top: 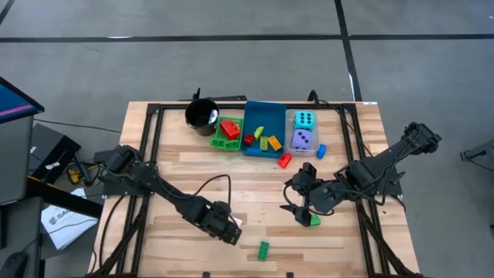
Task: Pick & Place Toys
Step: Put the orange deck of cards into the black bucket
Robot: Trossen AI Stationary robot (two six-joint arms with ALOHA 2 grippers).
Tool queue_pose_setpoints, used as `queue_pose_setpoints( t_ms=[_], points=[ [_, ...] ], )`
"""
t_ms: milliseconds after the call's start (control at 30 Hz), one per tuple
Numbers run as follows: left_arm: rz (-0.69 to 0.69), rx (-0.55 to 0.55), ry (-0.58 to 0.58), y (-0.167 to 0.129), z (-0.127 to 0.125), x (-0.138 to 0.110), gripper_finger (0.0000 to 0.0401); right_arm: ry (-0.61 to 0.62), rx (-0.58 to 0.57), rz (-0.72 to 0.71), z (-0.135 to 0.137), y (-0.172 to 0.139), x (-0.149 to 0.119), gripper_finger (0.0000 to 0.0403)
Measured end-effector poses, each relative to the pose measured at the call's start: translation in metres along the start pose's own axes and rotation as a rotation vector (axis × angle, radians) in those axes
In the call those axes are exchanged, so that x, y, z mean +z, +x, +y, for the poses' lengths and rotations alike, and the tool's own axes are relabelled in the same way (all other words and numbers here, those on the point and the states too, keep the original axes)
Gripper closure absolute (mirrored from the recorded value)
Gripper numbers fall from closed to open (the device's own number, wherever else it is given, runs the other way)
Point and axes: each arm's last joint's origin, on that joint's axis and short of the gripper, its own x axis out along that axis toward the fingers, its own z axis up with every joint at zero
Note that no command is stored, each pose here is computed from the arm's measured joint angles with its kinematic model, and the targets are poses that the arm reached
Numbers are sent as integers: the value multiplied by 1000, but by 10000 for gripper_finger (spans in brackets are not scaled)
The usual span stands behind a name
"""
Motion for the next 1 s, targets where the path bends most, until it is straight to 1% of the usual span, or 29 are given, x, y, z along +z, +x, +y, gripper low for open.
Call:
queue_pose_setpoints(
  t_ms=[233, 300, 567, 733, 1000],
  points=[
    [3, -21, 2, 4, -2, 0, 116, -10, 10, 3, 2, -1, -2, 31],
    [9, -60, 4, 4, -6, -1, 116, -9, 10, 3, 2, -1, -1, 31],
    [1, -164, -1, 0, -16, 1, 116, -10, 9, 2, 2, -1, -1, 31],
    [-57, -157, -4, 0, -15, 2, 116, 3, 8, 2, 2, -1, -1, 31],
    [-63, -135, -2, 0, -13, 2, 116, 8, 8, 2, 2, -1, -1, 31]
  ],
)
